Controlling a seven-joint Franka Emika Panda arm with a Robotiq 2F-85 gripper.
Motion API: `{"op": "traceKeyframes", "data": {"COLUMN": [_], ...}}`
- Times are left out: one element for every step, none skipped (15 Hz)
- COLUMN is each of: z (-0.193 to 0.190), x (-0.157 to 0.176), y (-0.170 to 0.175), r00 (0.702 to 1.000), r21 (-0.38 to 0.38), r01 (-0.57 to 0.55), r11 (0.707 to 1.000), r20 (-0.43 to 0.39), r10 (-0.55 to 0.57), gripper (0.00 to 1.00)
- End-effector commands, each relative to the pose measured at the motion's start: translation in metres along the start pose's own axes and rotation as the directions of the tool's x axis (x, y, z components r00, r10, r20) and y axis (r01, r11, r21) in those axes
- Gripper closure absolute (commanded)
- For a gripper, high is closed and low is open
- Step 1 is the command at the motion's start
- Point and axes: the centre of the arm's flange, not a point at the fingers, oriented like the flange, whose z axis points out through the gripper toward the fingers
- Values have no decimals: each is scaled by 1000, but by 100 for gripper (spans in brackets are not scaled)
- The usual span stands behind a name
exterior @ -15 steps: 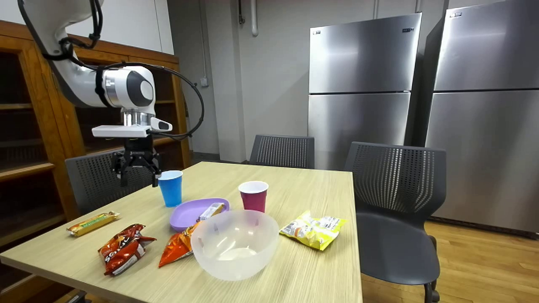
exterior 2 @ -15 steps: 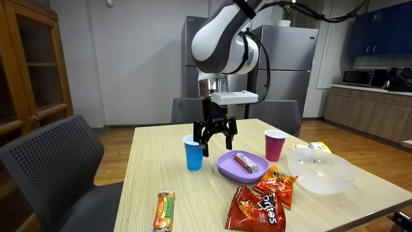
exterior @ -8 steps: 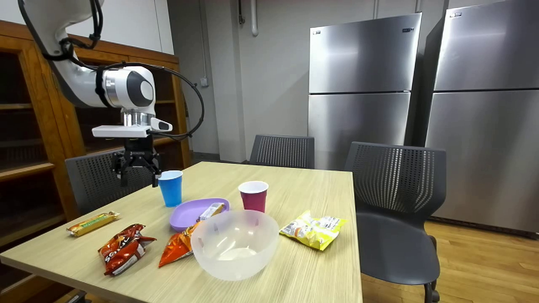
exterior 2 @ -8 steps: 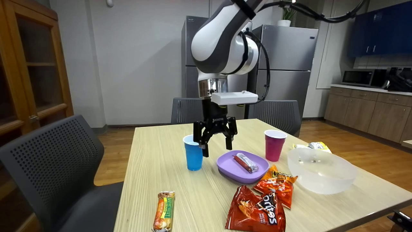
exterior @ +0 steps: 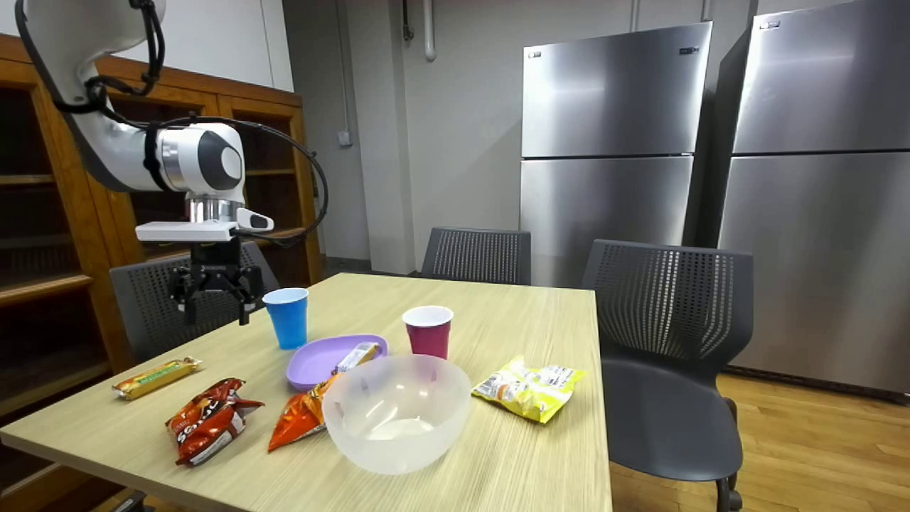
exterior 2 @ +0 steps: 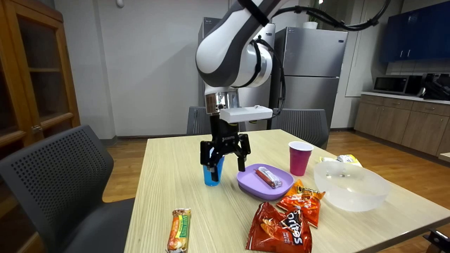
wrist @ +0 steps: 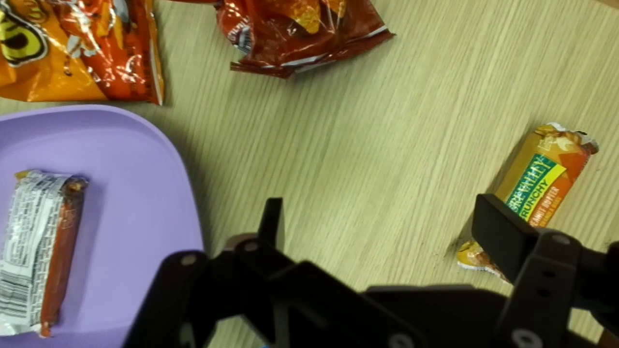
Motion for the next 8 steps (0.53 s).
{"op": "traceKeyframes", "data": {"z": [-2,-2,-1,0,1,2,4,5], "x": [16,19,22,24,27,29,32,35], "y": [-33,-41,-48,-54,-58,-62,-66,-68], "r00": [1000,1000,999,999,998,997,996,995], "r21": [0,6,6,13,20,27,37,46], "r01": [1,-6,-30,-42,-57,-71,-86,-103], "r11": [1000,1000,1000,999,998,997,996,994], "r20": [3,4,13,13,18,19,21,24], "r10": [-1,6,30,42,56,71,85,102], "gripper": [0,0,0,0,0,0,0,0]}}
